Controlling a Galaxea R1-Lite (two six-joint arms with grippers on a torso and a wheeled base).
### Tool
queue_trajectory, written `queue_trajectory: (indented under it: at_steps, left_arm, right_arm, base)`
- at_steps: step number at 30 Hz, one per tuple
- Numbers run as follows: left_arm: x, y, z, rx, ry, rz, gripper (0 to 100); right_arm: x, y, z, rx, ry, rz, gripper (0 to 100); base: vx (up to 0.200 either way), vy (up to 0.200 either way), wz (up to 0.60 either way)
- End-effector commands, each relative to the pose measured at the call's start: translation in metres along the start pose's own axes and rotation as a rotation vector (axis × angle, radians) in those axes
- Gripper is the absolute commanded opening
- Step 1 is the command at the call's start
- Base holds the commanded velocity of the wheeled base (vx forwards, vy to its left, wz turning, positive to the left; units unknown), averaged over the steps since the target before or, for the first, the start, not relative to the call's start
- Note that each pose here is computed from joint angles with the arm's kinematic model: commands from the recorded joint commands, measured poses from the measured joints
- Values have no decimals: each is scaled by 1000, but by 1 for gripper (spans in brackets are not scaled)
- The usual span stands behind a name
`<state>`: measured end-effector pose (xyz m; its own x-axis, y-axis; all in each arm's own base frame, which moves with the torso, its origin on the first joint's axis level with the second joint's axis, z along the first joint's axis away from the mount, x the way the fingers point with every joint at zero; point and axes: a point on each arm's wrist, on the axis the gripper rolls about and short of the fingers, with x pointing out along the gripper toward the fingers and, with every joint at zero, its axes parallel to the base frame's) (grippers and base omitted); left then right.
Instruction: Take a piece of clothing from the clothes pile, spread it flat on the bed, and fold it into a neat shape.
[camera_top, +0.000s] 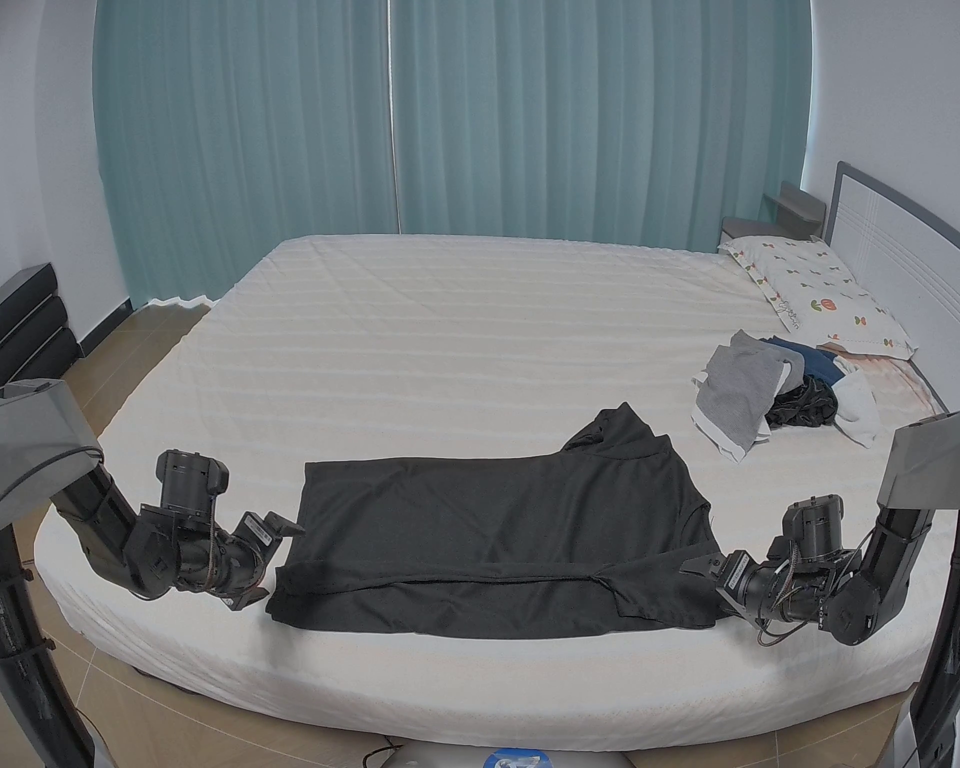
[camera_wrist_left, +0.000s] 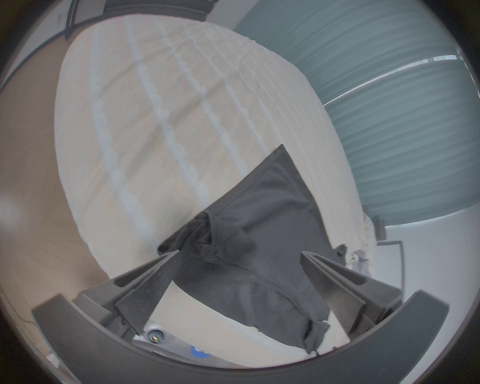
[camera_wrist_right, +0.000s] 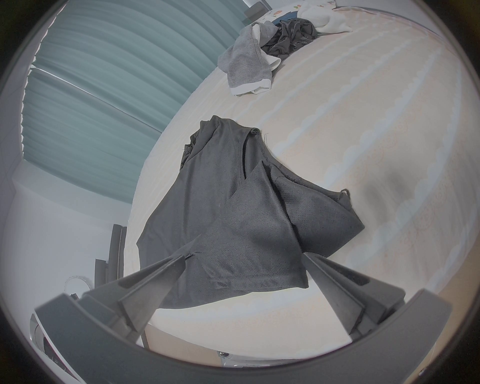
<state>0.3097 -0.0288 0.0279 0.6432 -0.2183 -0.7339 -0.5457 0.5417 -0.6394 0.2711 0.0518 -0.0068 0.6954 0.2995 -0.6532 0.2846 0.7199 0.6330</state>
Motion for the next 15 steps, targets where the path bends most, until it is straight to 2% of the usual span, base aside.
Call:
queue_trajectory:
  at_steps: [1, 3, 12, 15]
  left_arm:
    - [21, 7, -20, 86, 9, 92, 100]
    - [26, 6, -24, 102, -7, 100, 100]
    - [25, 4, -24, 111, -52, 22, 100]
    - [29, 8, -26, 115, -54, 28, 100]
  right_arm:
    - [1, -1, -1, 1, 2, -2, 100]
    - [1, -1, -1, 1, 3, -1, 100]
    - [1, -1, -1, 0, 5, -2, 100]
    - [1, -1, -1, 0, 5, -2, 100]
  base:
    - [0, 0, 0]
    - [0, 0, 0]
    - [0, 0, 0]
    - [0, 0, 0]
